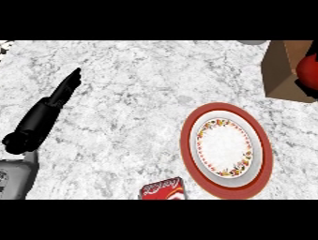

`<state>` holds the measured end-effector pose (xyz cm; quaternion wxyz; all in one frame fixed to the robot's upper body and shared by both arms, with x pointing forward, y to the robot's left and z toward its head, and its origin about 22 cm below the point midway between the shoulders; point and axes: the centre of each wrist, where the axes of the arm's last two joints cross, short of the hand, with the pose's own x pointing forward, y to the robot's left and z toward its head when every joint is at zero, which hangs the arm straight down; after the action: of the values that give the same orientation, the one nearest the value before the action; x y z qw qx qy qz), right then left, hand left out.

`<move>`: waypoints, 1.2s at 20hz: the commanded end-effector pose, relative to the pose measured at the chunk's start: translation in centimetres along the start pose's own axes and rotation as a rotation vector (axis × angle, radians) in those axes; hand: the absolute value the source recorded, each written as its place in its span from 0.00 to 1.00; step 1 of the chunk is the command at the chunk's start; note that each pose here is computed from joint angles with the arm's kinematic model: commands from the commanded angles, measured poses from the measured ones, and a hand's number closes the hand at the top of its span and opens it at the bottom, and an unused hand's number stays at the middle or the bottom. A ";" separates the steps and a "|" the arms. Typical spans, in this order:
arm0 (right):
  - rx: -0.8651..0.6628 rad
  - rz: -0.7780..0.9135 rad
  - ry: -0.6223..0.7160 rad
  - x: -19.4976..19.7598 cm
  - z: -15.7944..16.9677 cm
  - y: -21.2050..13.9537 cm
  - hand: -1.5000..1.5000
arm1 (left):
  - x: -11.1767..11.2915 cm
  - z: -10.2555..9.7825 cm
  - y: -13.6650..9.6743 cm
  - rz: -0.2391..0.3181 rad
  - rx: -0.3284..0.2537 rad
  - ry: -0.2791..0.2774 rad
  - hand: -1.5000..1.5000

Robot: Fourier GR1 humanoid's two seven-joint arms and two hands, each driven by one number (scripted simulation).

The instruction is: Pick the tomato from the plate and place it in the cardboard box

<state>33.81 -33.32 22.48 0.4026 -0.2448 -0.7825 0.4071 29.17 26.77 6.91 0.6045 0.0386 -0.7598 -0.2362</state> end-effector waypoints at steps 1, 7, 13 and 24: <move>0.002 0.111 0.066 -3.7 -0.9 -0.4 1.00 | 0.6 -1.1 0.0 -0.005 -0.006 0.013 0.50; 0.279 0.196 0.196 -6.6 -1.5 -2.6 1.00 | 0.5 -1.1 -0.7 0.006 -0.022 -0.031 0.50; 0.447 0.188 0.211 -9.3 -1.7 -3.1 1.00 | 0.1 -1.7 -1.3 0.017 -0.030 -0.029 0.50; 0.656 0.096 0.109 -12.0 -0.6 -2.9 0.00 | 0.0 -1.7 -0.6 0.007 -0.038 -0.039 0.50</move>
<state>40.63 -42.50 19.50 0.4909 -0.2325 -0.5487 0.6355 30.69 25.19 7.52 0.5909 0.0205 -0.7671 -0.2489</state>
